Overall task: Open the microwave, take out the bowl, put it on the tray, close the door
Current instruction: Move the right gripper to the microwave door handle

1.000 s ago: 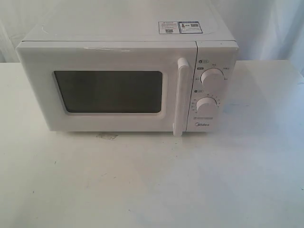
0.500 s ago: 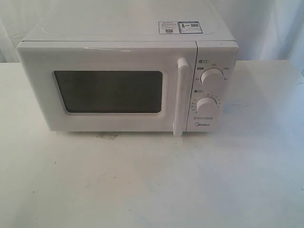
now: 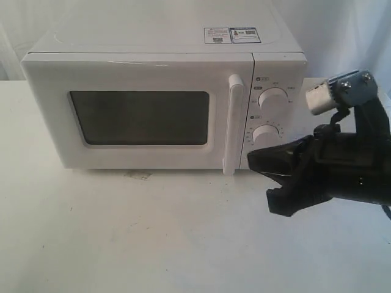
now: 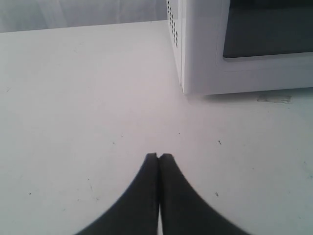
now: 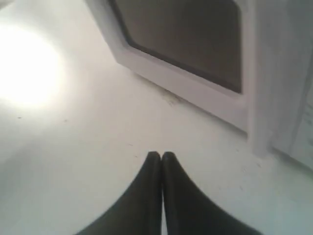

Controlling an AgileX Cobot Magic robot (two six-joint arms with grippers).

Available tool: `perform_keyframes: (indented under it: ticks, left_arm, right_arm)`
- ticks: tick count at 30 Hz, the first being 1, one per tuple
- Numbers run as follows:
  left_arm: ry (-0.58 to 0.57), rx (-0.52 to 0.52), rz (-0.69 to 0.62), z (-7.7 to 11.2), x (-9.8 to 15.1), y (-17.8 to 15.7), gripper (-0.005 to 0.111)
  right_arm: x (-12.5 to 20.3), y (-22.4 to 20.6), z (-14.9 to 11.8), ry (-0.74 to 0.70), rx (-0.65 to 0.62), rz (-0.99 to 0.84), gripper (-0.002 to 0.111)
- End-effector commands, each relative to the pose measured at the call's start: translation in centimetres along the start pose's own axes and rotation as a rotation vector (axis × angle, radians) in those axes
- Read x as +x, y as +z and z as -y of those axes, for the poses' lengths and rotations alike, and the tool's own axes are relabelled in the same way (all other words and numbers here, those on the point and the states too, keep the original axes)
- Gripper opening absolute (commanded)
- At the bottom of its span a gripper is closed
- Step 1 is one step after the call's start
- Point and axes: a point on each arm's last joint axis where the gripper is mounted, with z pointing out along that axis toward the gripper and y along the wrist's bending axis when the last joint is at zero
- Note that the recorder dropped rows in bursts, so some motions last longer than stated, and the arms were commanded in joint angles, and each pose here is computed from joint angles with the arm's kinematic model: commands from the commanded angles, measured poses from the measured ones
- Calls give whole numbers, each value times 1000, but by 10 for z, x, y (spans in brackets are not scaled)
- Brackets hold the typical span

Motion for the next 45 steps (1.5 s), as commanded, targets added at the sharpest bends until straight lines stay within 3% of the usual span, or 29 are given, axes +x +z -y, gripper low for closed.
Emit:
perform_keyframes:
  ticks: [1,6,12,19,23,31,37,45]
  left_arm:
    - [3,-4,3,0,1,0,0]
    - [3,-4,3,0,1,0,0]
    - [3,-4,3,0,1,0,0]
    - [3,-4,3,0,1,0,0]
    - [3,-4,3,0,1,0,0]
    - [3,-4,3,0,1,0,0]
    - [3,-4,3,0,1,0,0]
    - [3,-4,3,0,1,0,0]
  right_arm:
    - [-15,-1,-19,-290,-192,140,0]
    - [-28,8,2,-454,-178,164,0]
    - [-40,21,47,-400,-146,156,1]
    - [-35,30,70,-366,-99,109,29]
    - [-34,39,79,-366,-104,81,44]
    - [-40,41,81,-410,-124,74,49]
    - [-42,47,85,-392,-135,84,65]
    - [-41,58,95,-320,-128,107,65]
